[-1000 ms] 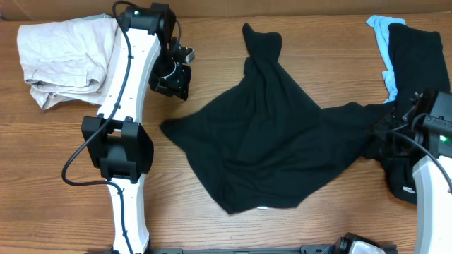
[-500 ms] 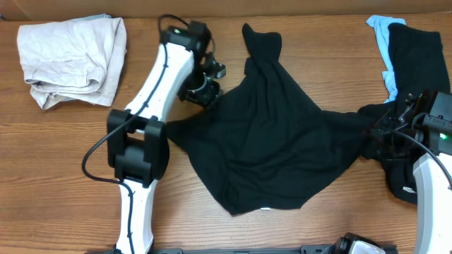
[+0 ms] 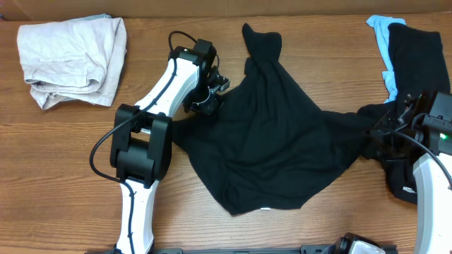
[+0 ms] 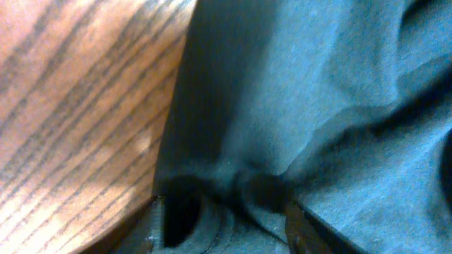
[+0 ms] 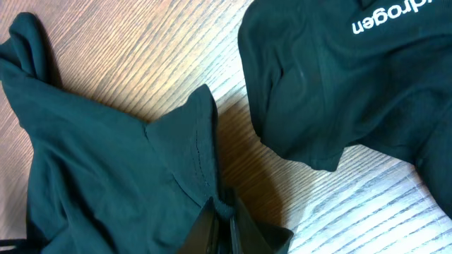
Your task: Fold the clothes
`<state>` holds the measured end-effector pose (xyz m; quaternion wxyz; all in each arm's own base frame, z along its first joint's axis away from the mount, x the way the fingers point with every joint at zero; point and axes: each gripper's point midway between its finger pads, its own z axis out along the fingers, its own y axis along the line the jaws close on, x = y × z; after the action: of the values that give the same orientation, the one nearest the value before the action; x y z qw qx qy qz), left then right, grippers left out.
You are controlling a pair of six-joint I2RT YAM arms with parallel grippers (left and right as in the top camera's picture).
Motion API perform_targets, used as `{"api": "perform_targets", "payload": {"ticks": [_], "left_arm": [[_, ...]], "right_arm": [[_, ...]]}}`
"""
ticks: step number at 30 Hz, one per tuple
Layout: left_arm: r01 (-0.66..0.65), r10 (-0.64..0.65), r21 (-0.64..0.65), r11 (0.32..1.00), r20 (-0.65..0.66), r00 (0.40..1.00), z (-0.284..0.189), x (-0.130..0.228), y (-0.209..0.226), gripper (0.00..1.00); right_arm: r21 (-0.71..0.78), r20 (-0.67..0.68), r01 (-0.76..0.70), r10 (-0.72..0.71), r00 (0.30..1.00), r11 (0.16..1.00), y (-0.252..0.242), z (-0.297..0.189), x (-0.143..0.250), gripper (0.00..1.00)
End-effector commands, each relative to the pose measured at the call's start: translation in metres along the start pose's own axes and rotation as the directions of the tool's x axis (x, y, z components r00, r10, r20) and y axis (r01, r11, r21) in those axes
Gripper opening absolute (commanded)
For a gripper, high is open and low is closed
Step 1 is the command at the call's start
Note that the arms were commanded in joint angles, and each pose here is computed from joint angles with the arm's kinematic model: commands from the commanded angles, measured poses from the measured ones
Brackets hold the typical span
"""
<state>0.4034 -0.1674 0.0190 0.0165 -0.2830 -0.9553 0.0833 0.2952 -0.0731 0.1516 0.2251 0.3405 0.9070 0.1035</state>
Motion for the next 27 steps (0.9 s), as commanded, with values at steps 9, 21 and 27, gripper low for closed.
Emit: {"api": "perform_targets", "payload": {"ticks": [9,21,27], "left_arm": [[0.189,-0.229,-0.269,0.945,-0.128,0.965,-0.023,0.043,0.052,0.04],[0.519,-0.487,-0.245,0.819,0.183,0.854,-0.188,0.046,0.122,0.04],[0.565,-0.466,-0.187,0.804,0.392,0.793,-0.259,0.049,0.124,0.04]], "right_arm": [[-0.010,0.001,0.008,-0.008,1.000,1.000,0.002,-0.002,-0.001,0.04],[-0.054,0.109,0.036,-0.030,0.994,0.998,0.027,-0.049,-0.033,0.04],[-0.105,0.155,0.076,-0.059,0.986,0.992,0.047,-0.089,-0.045,0.04]]}}
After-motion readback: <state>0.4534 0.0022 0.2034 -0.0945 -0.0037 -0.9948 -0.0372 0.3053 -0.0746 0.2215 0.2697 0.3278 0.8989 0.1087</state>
